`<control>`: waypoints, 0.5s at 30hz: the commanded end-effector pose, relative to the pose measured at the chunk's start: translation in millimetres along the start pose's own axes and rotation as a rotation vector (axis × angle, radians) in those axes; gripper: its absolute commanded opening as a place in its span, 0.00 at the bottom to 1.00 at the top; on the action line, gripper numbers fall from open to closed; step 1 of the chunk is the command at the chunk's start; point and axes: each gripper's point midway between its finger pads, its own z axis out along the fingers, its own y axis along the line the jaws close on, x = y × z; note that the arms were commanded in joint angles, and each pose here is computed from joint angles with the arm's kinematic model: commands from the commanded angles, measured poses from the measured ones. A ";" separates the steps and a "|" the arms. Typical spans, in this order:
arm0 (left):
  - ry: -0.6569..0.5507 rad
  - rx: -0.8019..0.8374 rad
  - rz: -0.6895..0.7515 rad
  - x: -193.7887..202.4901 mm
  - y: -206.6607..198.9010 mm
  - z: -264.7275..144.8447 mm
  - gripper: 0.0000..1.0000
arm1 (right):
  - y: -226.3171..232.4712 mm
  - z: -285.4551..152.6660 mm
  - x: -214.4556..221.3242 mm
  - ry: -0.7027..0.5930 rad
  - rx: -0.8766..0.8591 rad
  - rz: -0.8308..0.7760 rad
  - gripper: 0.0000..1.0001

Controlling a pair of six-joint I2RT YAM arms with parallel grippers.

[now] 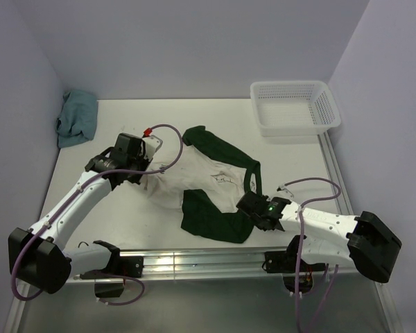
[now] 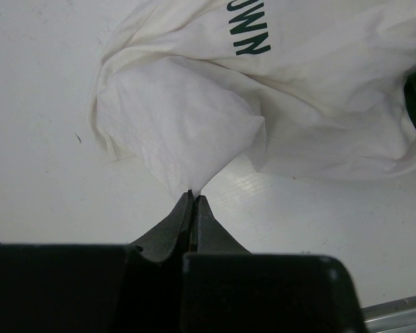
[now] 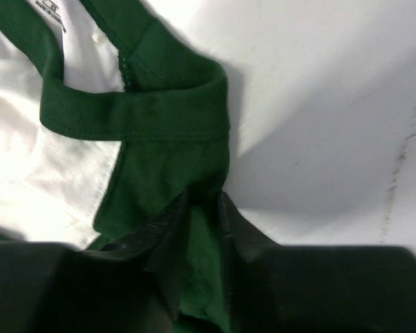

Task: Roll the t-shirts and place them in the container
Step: Flatten the tshirt

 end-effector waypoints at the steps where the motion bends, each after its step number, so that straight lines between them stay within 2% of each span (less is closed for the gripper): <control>1: -0.054 0.009 0.008 -18.9 3.4 -9.8 0.00 | -2.4 9.3 9.3 0.029 0.016 -0.020 0.26; 3: -0.049 0.006 0.009 -18.0 4.0 -8.3 0.00 | 0.6 10.8 12.5 0.040 0.003 -0.024 0.16; 4: -0.053 0.003 0.010 -19.4 4.6 -9.6 0.00 | 0.7 11.0 12.4 0.039 0.003 -0.034 0.06; 5: -0.053 -0.001 0.008 -19.9 5.3 -10.0 0.00 | 5.0 8.1 10.4 0.036 -0.004 -0.037 0.00; 9: -0.089 -0.034 0.003 -32.7 14.0 -19.7 0.00 | 33.4 -21.3 -15.6 -0.019 -0.081 -0.061 0.00; 13: -0.157 -0.098 -0.026 -61.1 35.0 -38.7 0.00 | 77.8 -75.3 -75.7 -0.110 -0.263 -0.060 0.00; 15: -0.179 -0.133 -0.045 -69.5 48.9 -43.4 0.00 | 99.2 -108.3 -116.9 -0.173 -0.356 0.004 0.00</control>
